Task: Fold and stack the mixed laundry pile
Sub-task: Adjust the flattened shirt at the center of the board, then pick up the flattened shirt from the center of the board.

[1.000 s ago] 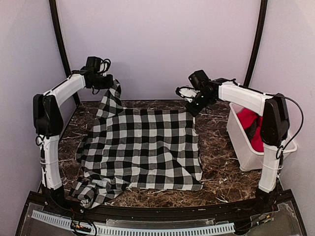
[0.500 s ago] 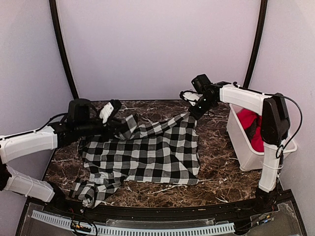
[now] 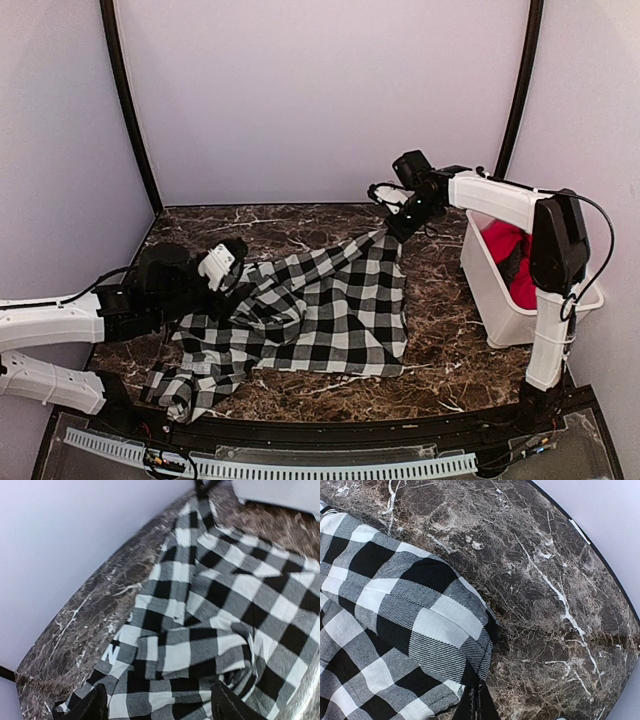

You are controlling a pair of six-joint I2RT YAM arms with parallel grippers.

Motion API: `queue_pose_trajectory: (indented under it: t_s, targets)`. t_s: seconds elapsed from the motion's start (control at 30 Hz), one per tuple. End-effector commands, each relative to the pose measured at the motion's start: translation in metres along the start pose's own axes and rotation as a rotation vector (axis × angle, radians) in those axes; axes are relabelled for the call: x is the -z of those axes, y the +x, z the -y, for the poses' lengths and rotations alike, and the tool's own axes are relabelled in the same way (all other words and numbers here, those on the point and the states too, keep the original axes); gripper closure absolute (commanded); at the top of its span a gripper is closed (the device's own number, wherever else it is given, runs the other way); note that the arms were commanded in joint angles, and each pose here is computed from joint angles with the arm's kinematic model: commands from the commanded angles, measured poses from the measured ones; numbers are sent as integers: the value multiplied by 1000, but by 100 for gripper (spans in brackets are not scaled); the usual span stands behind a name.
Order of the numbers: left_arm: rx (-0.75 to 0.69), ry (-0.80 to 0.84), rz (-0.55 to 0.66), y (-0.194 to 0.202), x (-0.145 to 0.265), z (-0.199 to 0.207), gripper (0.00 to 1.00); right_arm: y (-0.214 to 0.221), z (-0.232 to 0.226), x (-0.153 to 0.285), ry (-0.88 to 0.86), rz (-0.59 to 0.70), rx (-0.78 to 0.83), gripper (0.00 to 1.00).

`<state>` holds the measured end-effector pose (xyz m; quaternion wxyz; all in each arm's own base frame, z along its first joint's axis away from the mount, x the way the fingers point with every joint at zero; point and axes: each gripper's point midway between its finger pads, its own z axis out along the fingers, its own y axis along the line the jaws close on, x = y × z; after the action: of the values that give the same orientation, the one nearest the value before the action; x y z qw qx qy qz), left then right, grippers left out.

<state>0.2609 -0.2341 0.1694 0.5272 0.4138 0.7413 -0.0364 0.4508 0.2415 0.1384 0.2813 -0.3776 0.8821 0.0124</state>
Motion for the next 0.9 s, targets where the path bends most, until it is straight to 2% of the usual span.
queue_pose_trajectory:
  t_s: [0.0, 0.03, 0.07, 0.1, 0.2, 0.27, 0.43, 0.57, 0.7, 0.77, 0.87]
  targets:
    - [318, -128, 26, -26, -1, -52, 28, -6, -5, 0, -6, 15, -2, 100]
    - [405, -154, -11, -19, -6, -64, 27, -6, -6, -1, -8, 13, 0, 100]
    - [437, -167, -106, -10, -16, -68, 28, -5, -8, -1, -11, 10, 1, 100]
    - [536, -202, -160, 2, -20, -79, 29, -5, -10, -2, -13, 8, 2, 100]
    - [701, -162, -363, 26, -46, -81, 37, -4, -13, -3, -16, 6, 3, 100]
    - [778, -107, -414, 31, -59, -69, 38, -2, -13, -3, -14, 0, 1, 100]
    - [928, -36, -512, 54, -82, -41, 36, -1, -13, -4, -10, -6, 4, 100]
    - [994, -14, -611, 80, -96, -21, 33, 0, -13, -5, -8, -11, 4, 100]
    - [1031, 13, -652, 95, -112, -7, 33, 2, -13, -7, -9, -15, 4, 100]
    - [1040, 43, -639, 94, -120, -3, 35, 3, -13, -8, -8, -18, 4, 100]
    - [1028, 87, -605, 87, -130, 0, 46, 4, -13, -10, -7, -23, 6, 100]
